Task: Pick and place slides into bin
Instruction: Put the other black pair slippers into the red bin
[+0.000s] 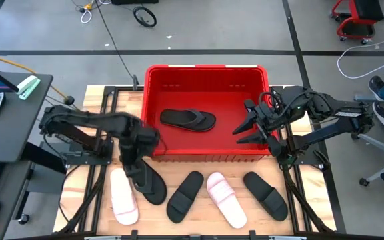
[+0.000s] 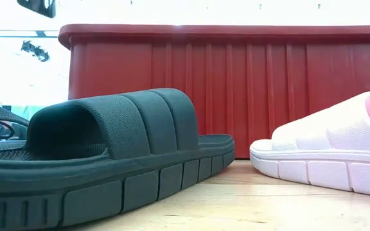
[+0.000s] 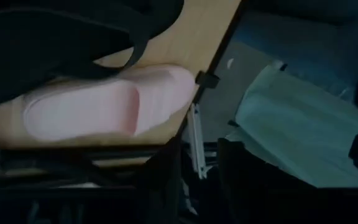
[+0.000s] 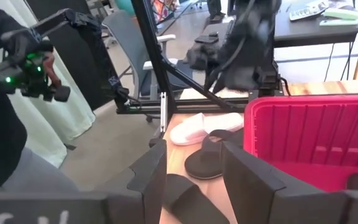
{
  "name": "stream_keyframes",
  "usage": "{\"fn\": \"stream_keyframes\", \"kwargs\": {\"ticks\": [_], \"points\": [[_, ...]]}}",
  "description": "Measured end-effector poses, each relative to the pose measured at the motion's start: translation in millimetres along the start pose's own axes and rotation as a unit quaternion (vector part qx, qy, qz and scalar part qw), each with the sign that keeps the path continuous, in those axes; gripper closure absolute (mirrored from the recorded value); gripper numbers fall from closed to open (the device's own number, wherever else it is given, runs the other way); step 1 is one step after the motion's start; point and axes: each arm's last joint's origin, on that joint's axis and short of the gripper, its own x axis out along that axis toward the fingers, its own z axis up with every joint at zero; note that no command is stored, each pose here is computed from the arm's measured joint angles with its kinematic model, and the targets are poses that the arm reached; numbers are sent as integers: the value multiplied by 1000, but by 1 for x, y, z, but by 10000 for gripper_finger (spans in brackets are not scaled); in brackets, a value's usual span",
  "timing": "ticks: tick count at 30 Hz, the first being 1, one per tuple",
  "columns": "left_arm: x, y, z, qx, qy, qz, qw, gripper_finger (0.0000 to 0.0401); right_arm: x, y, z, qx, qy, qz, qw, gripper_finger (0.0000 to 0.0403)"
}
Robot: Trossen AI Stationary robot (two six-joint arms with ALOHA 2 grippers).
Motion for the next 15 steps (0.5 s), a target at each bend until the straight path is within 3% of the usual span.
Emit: {"fn": "stream_keyframes", "kwargs": {"ticks": [4, 9, 13, 15], "points": [[39, 9, 11, 25, -8, -9, 1000, 282, 0, 0, 0, -13, 0, 0, 1000, 246], [72, 14, 27, 97, -59, -50, 992, 279, 0, 0, 0, -16, 0, 0, 1000, 246], [86, 23, 29, 112, -62, -52, 990, 281, 0, 0, 0, -16, -1, 0, 1000, 246], [97, 33, 25, 82, -38, -28, 996, 280, 0, 0, 0, -16, -1, 0, 1000, 246]]}}
